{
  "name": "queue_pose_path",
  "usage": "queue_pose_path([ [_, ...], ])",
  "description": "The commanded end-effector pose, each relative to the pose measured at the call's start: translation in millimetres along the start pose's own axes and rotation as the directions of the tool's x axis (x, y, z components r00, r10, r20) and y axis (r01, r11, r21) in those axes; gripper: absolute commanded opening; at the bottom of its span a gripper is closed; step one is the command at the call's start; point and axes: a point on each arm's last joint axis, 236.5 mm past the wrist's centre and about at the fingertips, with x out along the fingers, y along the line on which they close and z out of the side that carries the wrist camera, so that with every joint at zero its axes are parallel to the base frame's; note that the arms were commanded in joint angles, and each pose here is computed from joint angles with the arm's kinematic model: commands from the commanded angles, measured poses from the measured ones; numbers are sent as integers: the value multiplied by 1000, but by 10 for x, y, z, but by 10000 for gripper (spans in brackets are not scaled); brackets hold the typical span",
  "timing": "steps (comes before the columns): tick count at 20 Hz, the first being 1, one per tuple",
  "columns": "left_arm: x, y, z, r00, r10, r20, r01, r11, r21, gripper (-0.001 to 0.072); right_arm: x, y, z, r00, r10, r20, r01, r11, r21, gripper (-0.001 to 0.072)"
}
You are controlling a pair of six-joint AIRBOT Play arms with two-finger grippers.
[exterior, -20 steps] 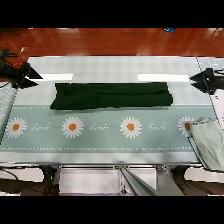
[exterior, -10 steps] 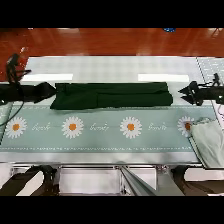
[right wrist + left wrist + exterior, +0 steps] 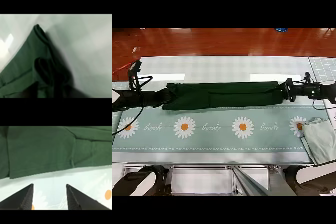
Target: Fold the shirts.
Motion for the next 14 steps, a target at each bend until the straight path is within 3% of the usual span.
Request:
queue_pose_path([
  [1, 11, -15, 0, 1000, -6, 2, 6, 1000, -10, 506, 198, 232, -1, 1000, 28, 6, -27, 998, -48, 28],
  [4, 9, -9, 27, 1000, -4, 13, 4, 1000, -11, 500, 89, 380, -174, 998, 27, -53, -34, 988, -149, 23],
  [5, 9, -9, 30, 1000, -4, 14, 4, 1000, -10, 356, -39, 380, -236, 998, -10, -67, -4, 979, -203, 23],
  [6, 10, -10, 30, 1000, -4, 15, 4, 1000, -10, 45, -184, 393, -312, 996, -53, -78, 31, 965, -261, 23],
  [9, 64, -176, 45, 999, -42, 25, 42, 999, 19, 20, -746, 593, -541, 991, -131, -9, 116, 904, -412, 24],
  [14, 638, -974, -117, 984, -160, -72, 168, 978, 124, 20, -1579, 1070, -1283, 988, -29, 150, 107, 833, -542, 24],
])
